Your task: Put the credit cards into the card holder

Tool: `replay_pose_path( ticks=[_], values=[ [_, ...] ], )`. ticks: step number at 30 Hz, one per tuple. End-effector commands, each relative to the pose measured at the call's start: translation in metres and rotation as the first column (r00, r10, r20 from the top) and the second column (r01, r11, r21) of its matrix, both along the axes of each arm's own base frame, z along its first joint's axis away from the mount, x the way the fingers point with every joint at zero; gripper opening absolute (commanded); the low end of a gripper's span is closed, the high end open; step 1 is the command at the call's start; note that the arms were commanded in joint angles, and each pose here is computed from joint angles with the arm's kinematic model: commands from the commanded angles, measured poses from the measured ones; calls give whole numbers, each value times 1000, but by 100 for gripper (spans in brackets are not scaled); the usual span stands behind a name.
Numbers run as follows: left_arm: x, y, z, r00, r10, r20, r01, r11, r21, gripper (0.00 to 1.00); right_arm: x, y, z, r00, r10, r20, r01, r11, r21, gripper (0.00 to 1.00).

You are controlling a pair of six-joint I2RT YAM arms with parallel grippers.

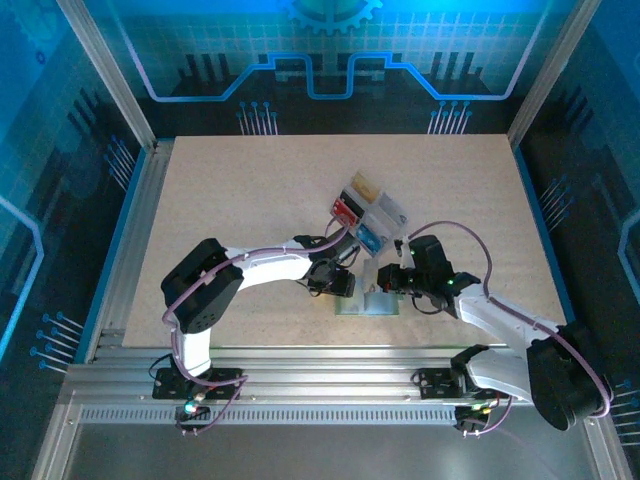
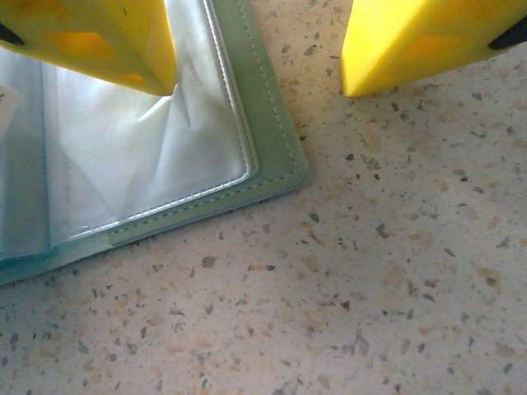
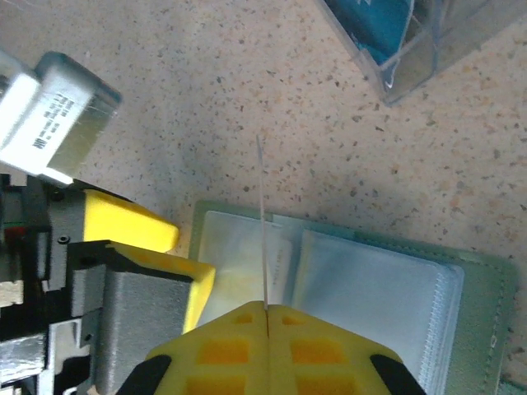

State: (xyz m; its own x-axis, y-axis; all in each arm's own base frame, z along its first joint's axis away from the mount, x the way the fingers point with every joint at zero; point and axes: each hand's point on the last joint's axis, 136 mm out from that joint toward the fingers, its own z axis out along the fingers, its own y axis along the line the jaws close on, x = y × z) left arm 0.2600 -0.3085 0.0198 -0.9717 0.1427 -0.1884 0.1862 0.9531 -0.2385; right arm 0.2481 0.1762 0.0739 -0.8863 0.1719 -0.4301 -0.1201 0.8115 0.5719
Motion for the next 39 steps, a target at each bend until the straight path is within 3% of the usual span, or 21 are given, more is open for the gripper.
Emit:
replay_pose_path(
  ticks=[1, 39],
  values=[
    [-4, 8, -10, 1000, 17, -11, -17, 999, 37, 54, 0, -2, -5, 1000, -18, -7, 18, 1000, 13, 0],
    [-15, 6, -21, 999, 28, -45, -27, 999, 29, 47, -18, -5, -35, 986, -77, -148, 88, 994, 65, 0]
  ],
)
